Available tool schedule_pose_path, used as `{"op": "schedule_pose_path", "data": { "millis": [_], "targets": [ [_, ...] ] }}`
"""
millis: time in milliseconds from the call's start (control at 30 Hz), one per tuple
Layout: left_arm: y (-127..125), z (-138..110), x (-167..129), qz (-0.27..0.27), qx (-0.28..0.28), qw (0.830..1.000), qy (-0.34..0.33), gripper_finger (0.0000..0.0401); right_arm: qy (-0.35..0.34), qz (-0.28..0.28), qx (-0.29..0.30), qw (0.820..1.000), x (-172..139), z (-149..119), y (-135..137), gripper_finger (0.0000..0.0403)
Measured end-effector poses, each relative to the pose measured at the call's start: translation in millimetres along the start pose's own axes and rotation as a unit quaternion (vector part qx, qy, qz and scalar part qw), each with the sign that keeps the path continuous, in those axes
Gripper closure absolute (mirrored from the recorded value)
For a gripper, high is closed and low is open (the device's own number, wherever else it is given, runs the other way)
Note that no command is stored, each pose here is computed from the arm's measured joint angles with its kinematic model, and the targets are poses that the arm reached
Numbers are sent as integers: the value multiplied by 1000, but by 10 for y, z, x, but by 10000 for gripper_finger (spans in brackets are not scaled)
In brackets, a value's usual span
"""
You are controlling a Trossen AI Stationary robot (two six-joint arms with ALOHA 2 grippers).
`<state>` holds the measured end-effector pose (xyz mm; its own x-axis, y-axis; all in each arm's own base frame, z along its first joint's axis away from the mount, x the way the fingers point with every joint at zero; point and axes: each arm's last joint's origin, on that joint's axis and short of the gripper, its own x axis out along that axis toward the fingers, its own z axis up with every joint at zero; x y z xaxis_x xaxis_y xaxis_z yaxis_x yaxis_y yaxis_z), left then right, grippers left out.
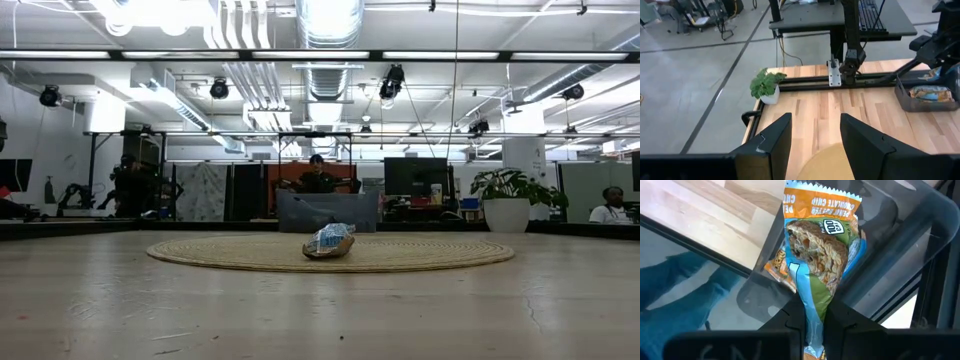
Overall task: Pick and place Granola Bars by type
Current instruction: Put the yellow granola bar into the right black bin
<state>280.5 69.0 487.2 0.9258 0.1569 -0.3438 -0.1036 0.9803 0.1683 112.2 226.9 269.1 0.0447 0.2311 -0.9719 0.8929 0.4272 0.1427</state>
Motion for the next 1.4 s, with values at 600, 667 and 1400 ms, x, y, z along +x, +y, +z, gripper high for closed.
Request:
{"op": "schedule_pose_path", "data": {
  "millis": [600,667,1400],
  "targets": [
    [26,-41,-6,9,-8,1000,20,249,60,-35,-8,998,50,-70,-41,374],
    [28,-42,-6,9,-9,1000,20,249,73,-50,-1,996,67,-81,-42,372],
    [27,-48,-6,9,-13,1000,23,250,-133,124,-43,982,65,64,179,245]
  ]
}}
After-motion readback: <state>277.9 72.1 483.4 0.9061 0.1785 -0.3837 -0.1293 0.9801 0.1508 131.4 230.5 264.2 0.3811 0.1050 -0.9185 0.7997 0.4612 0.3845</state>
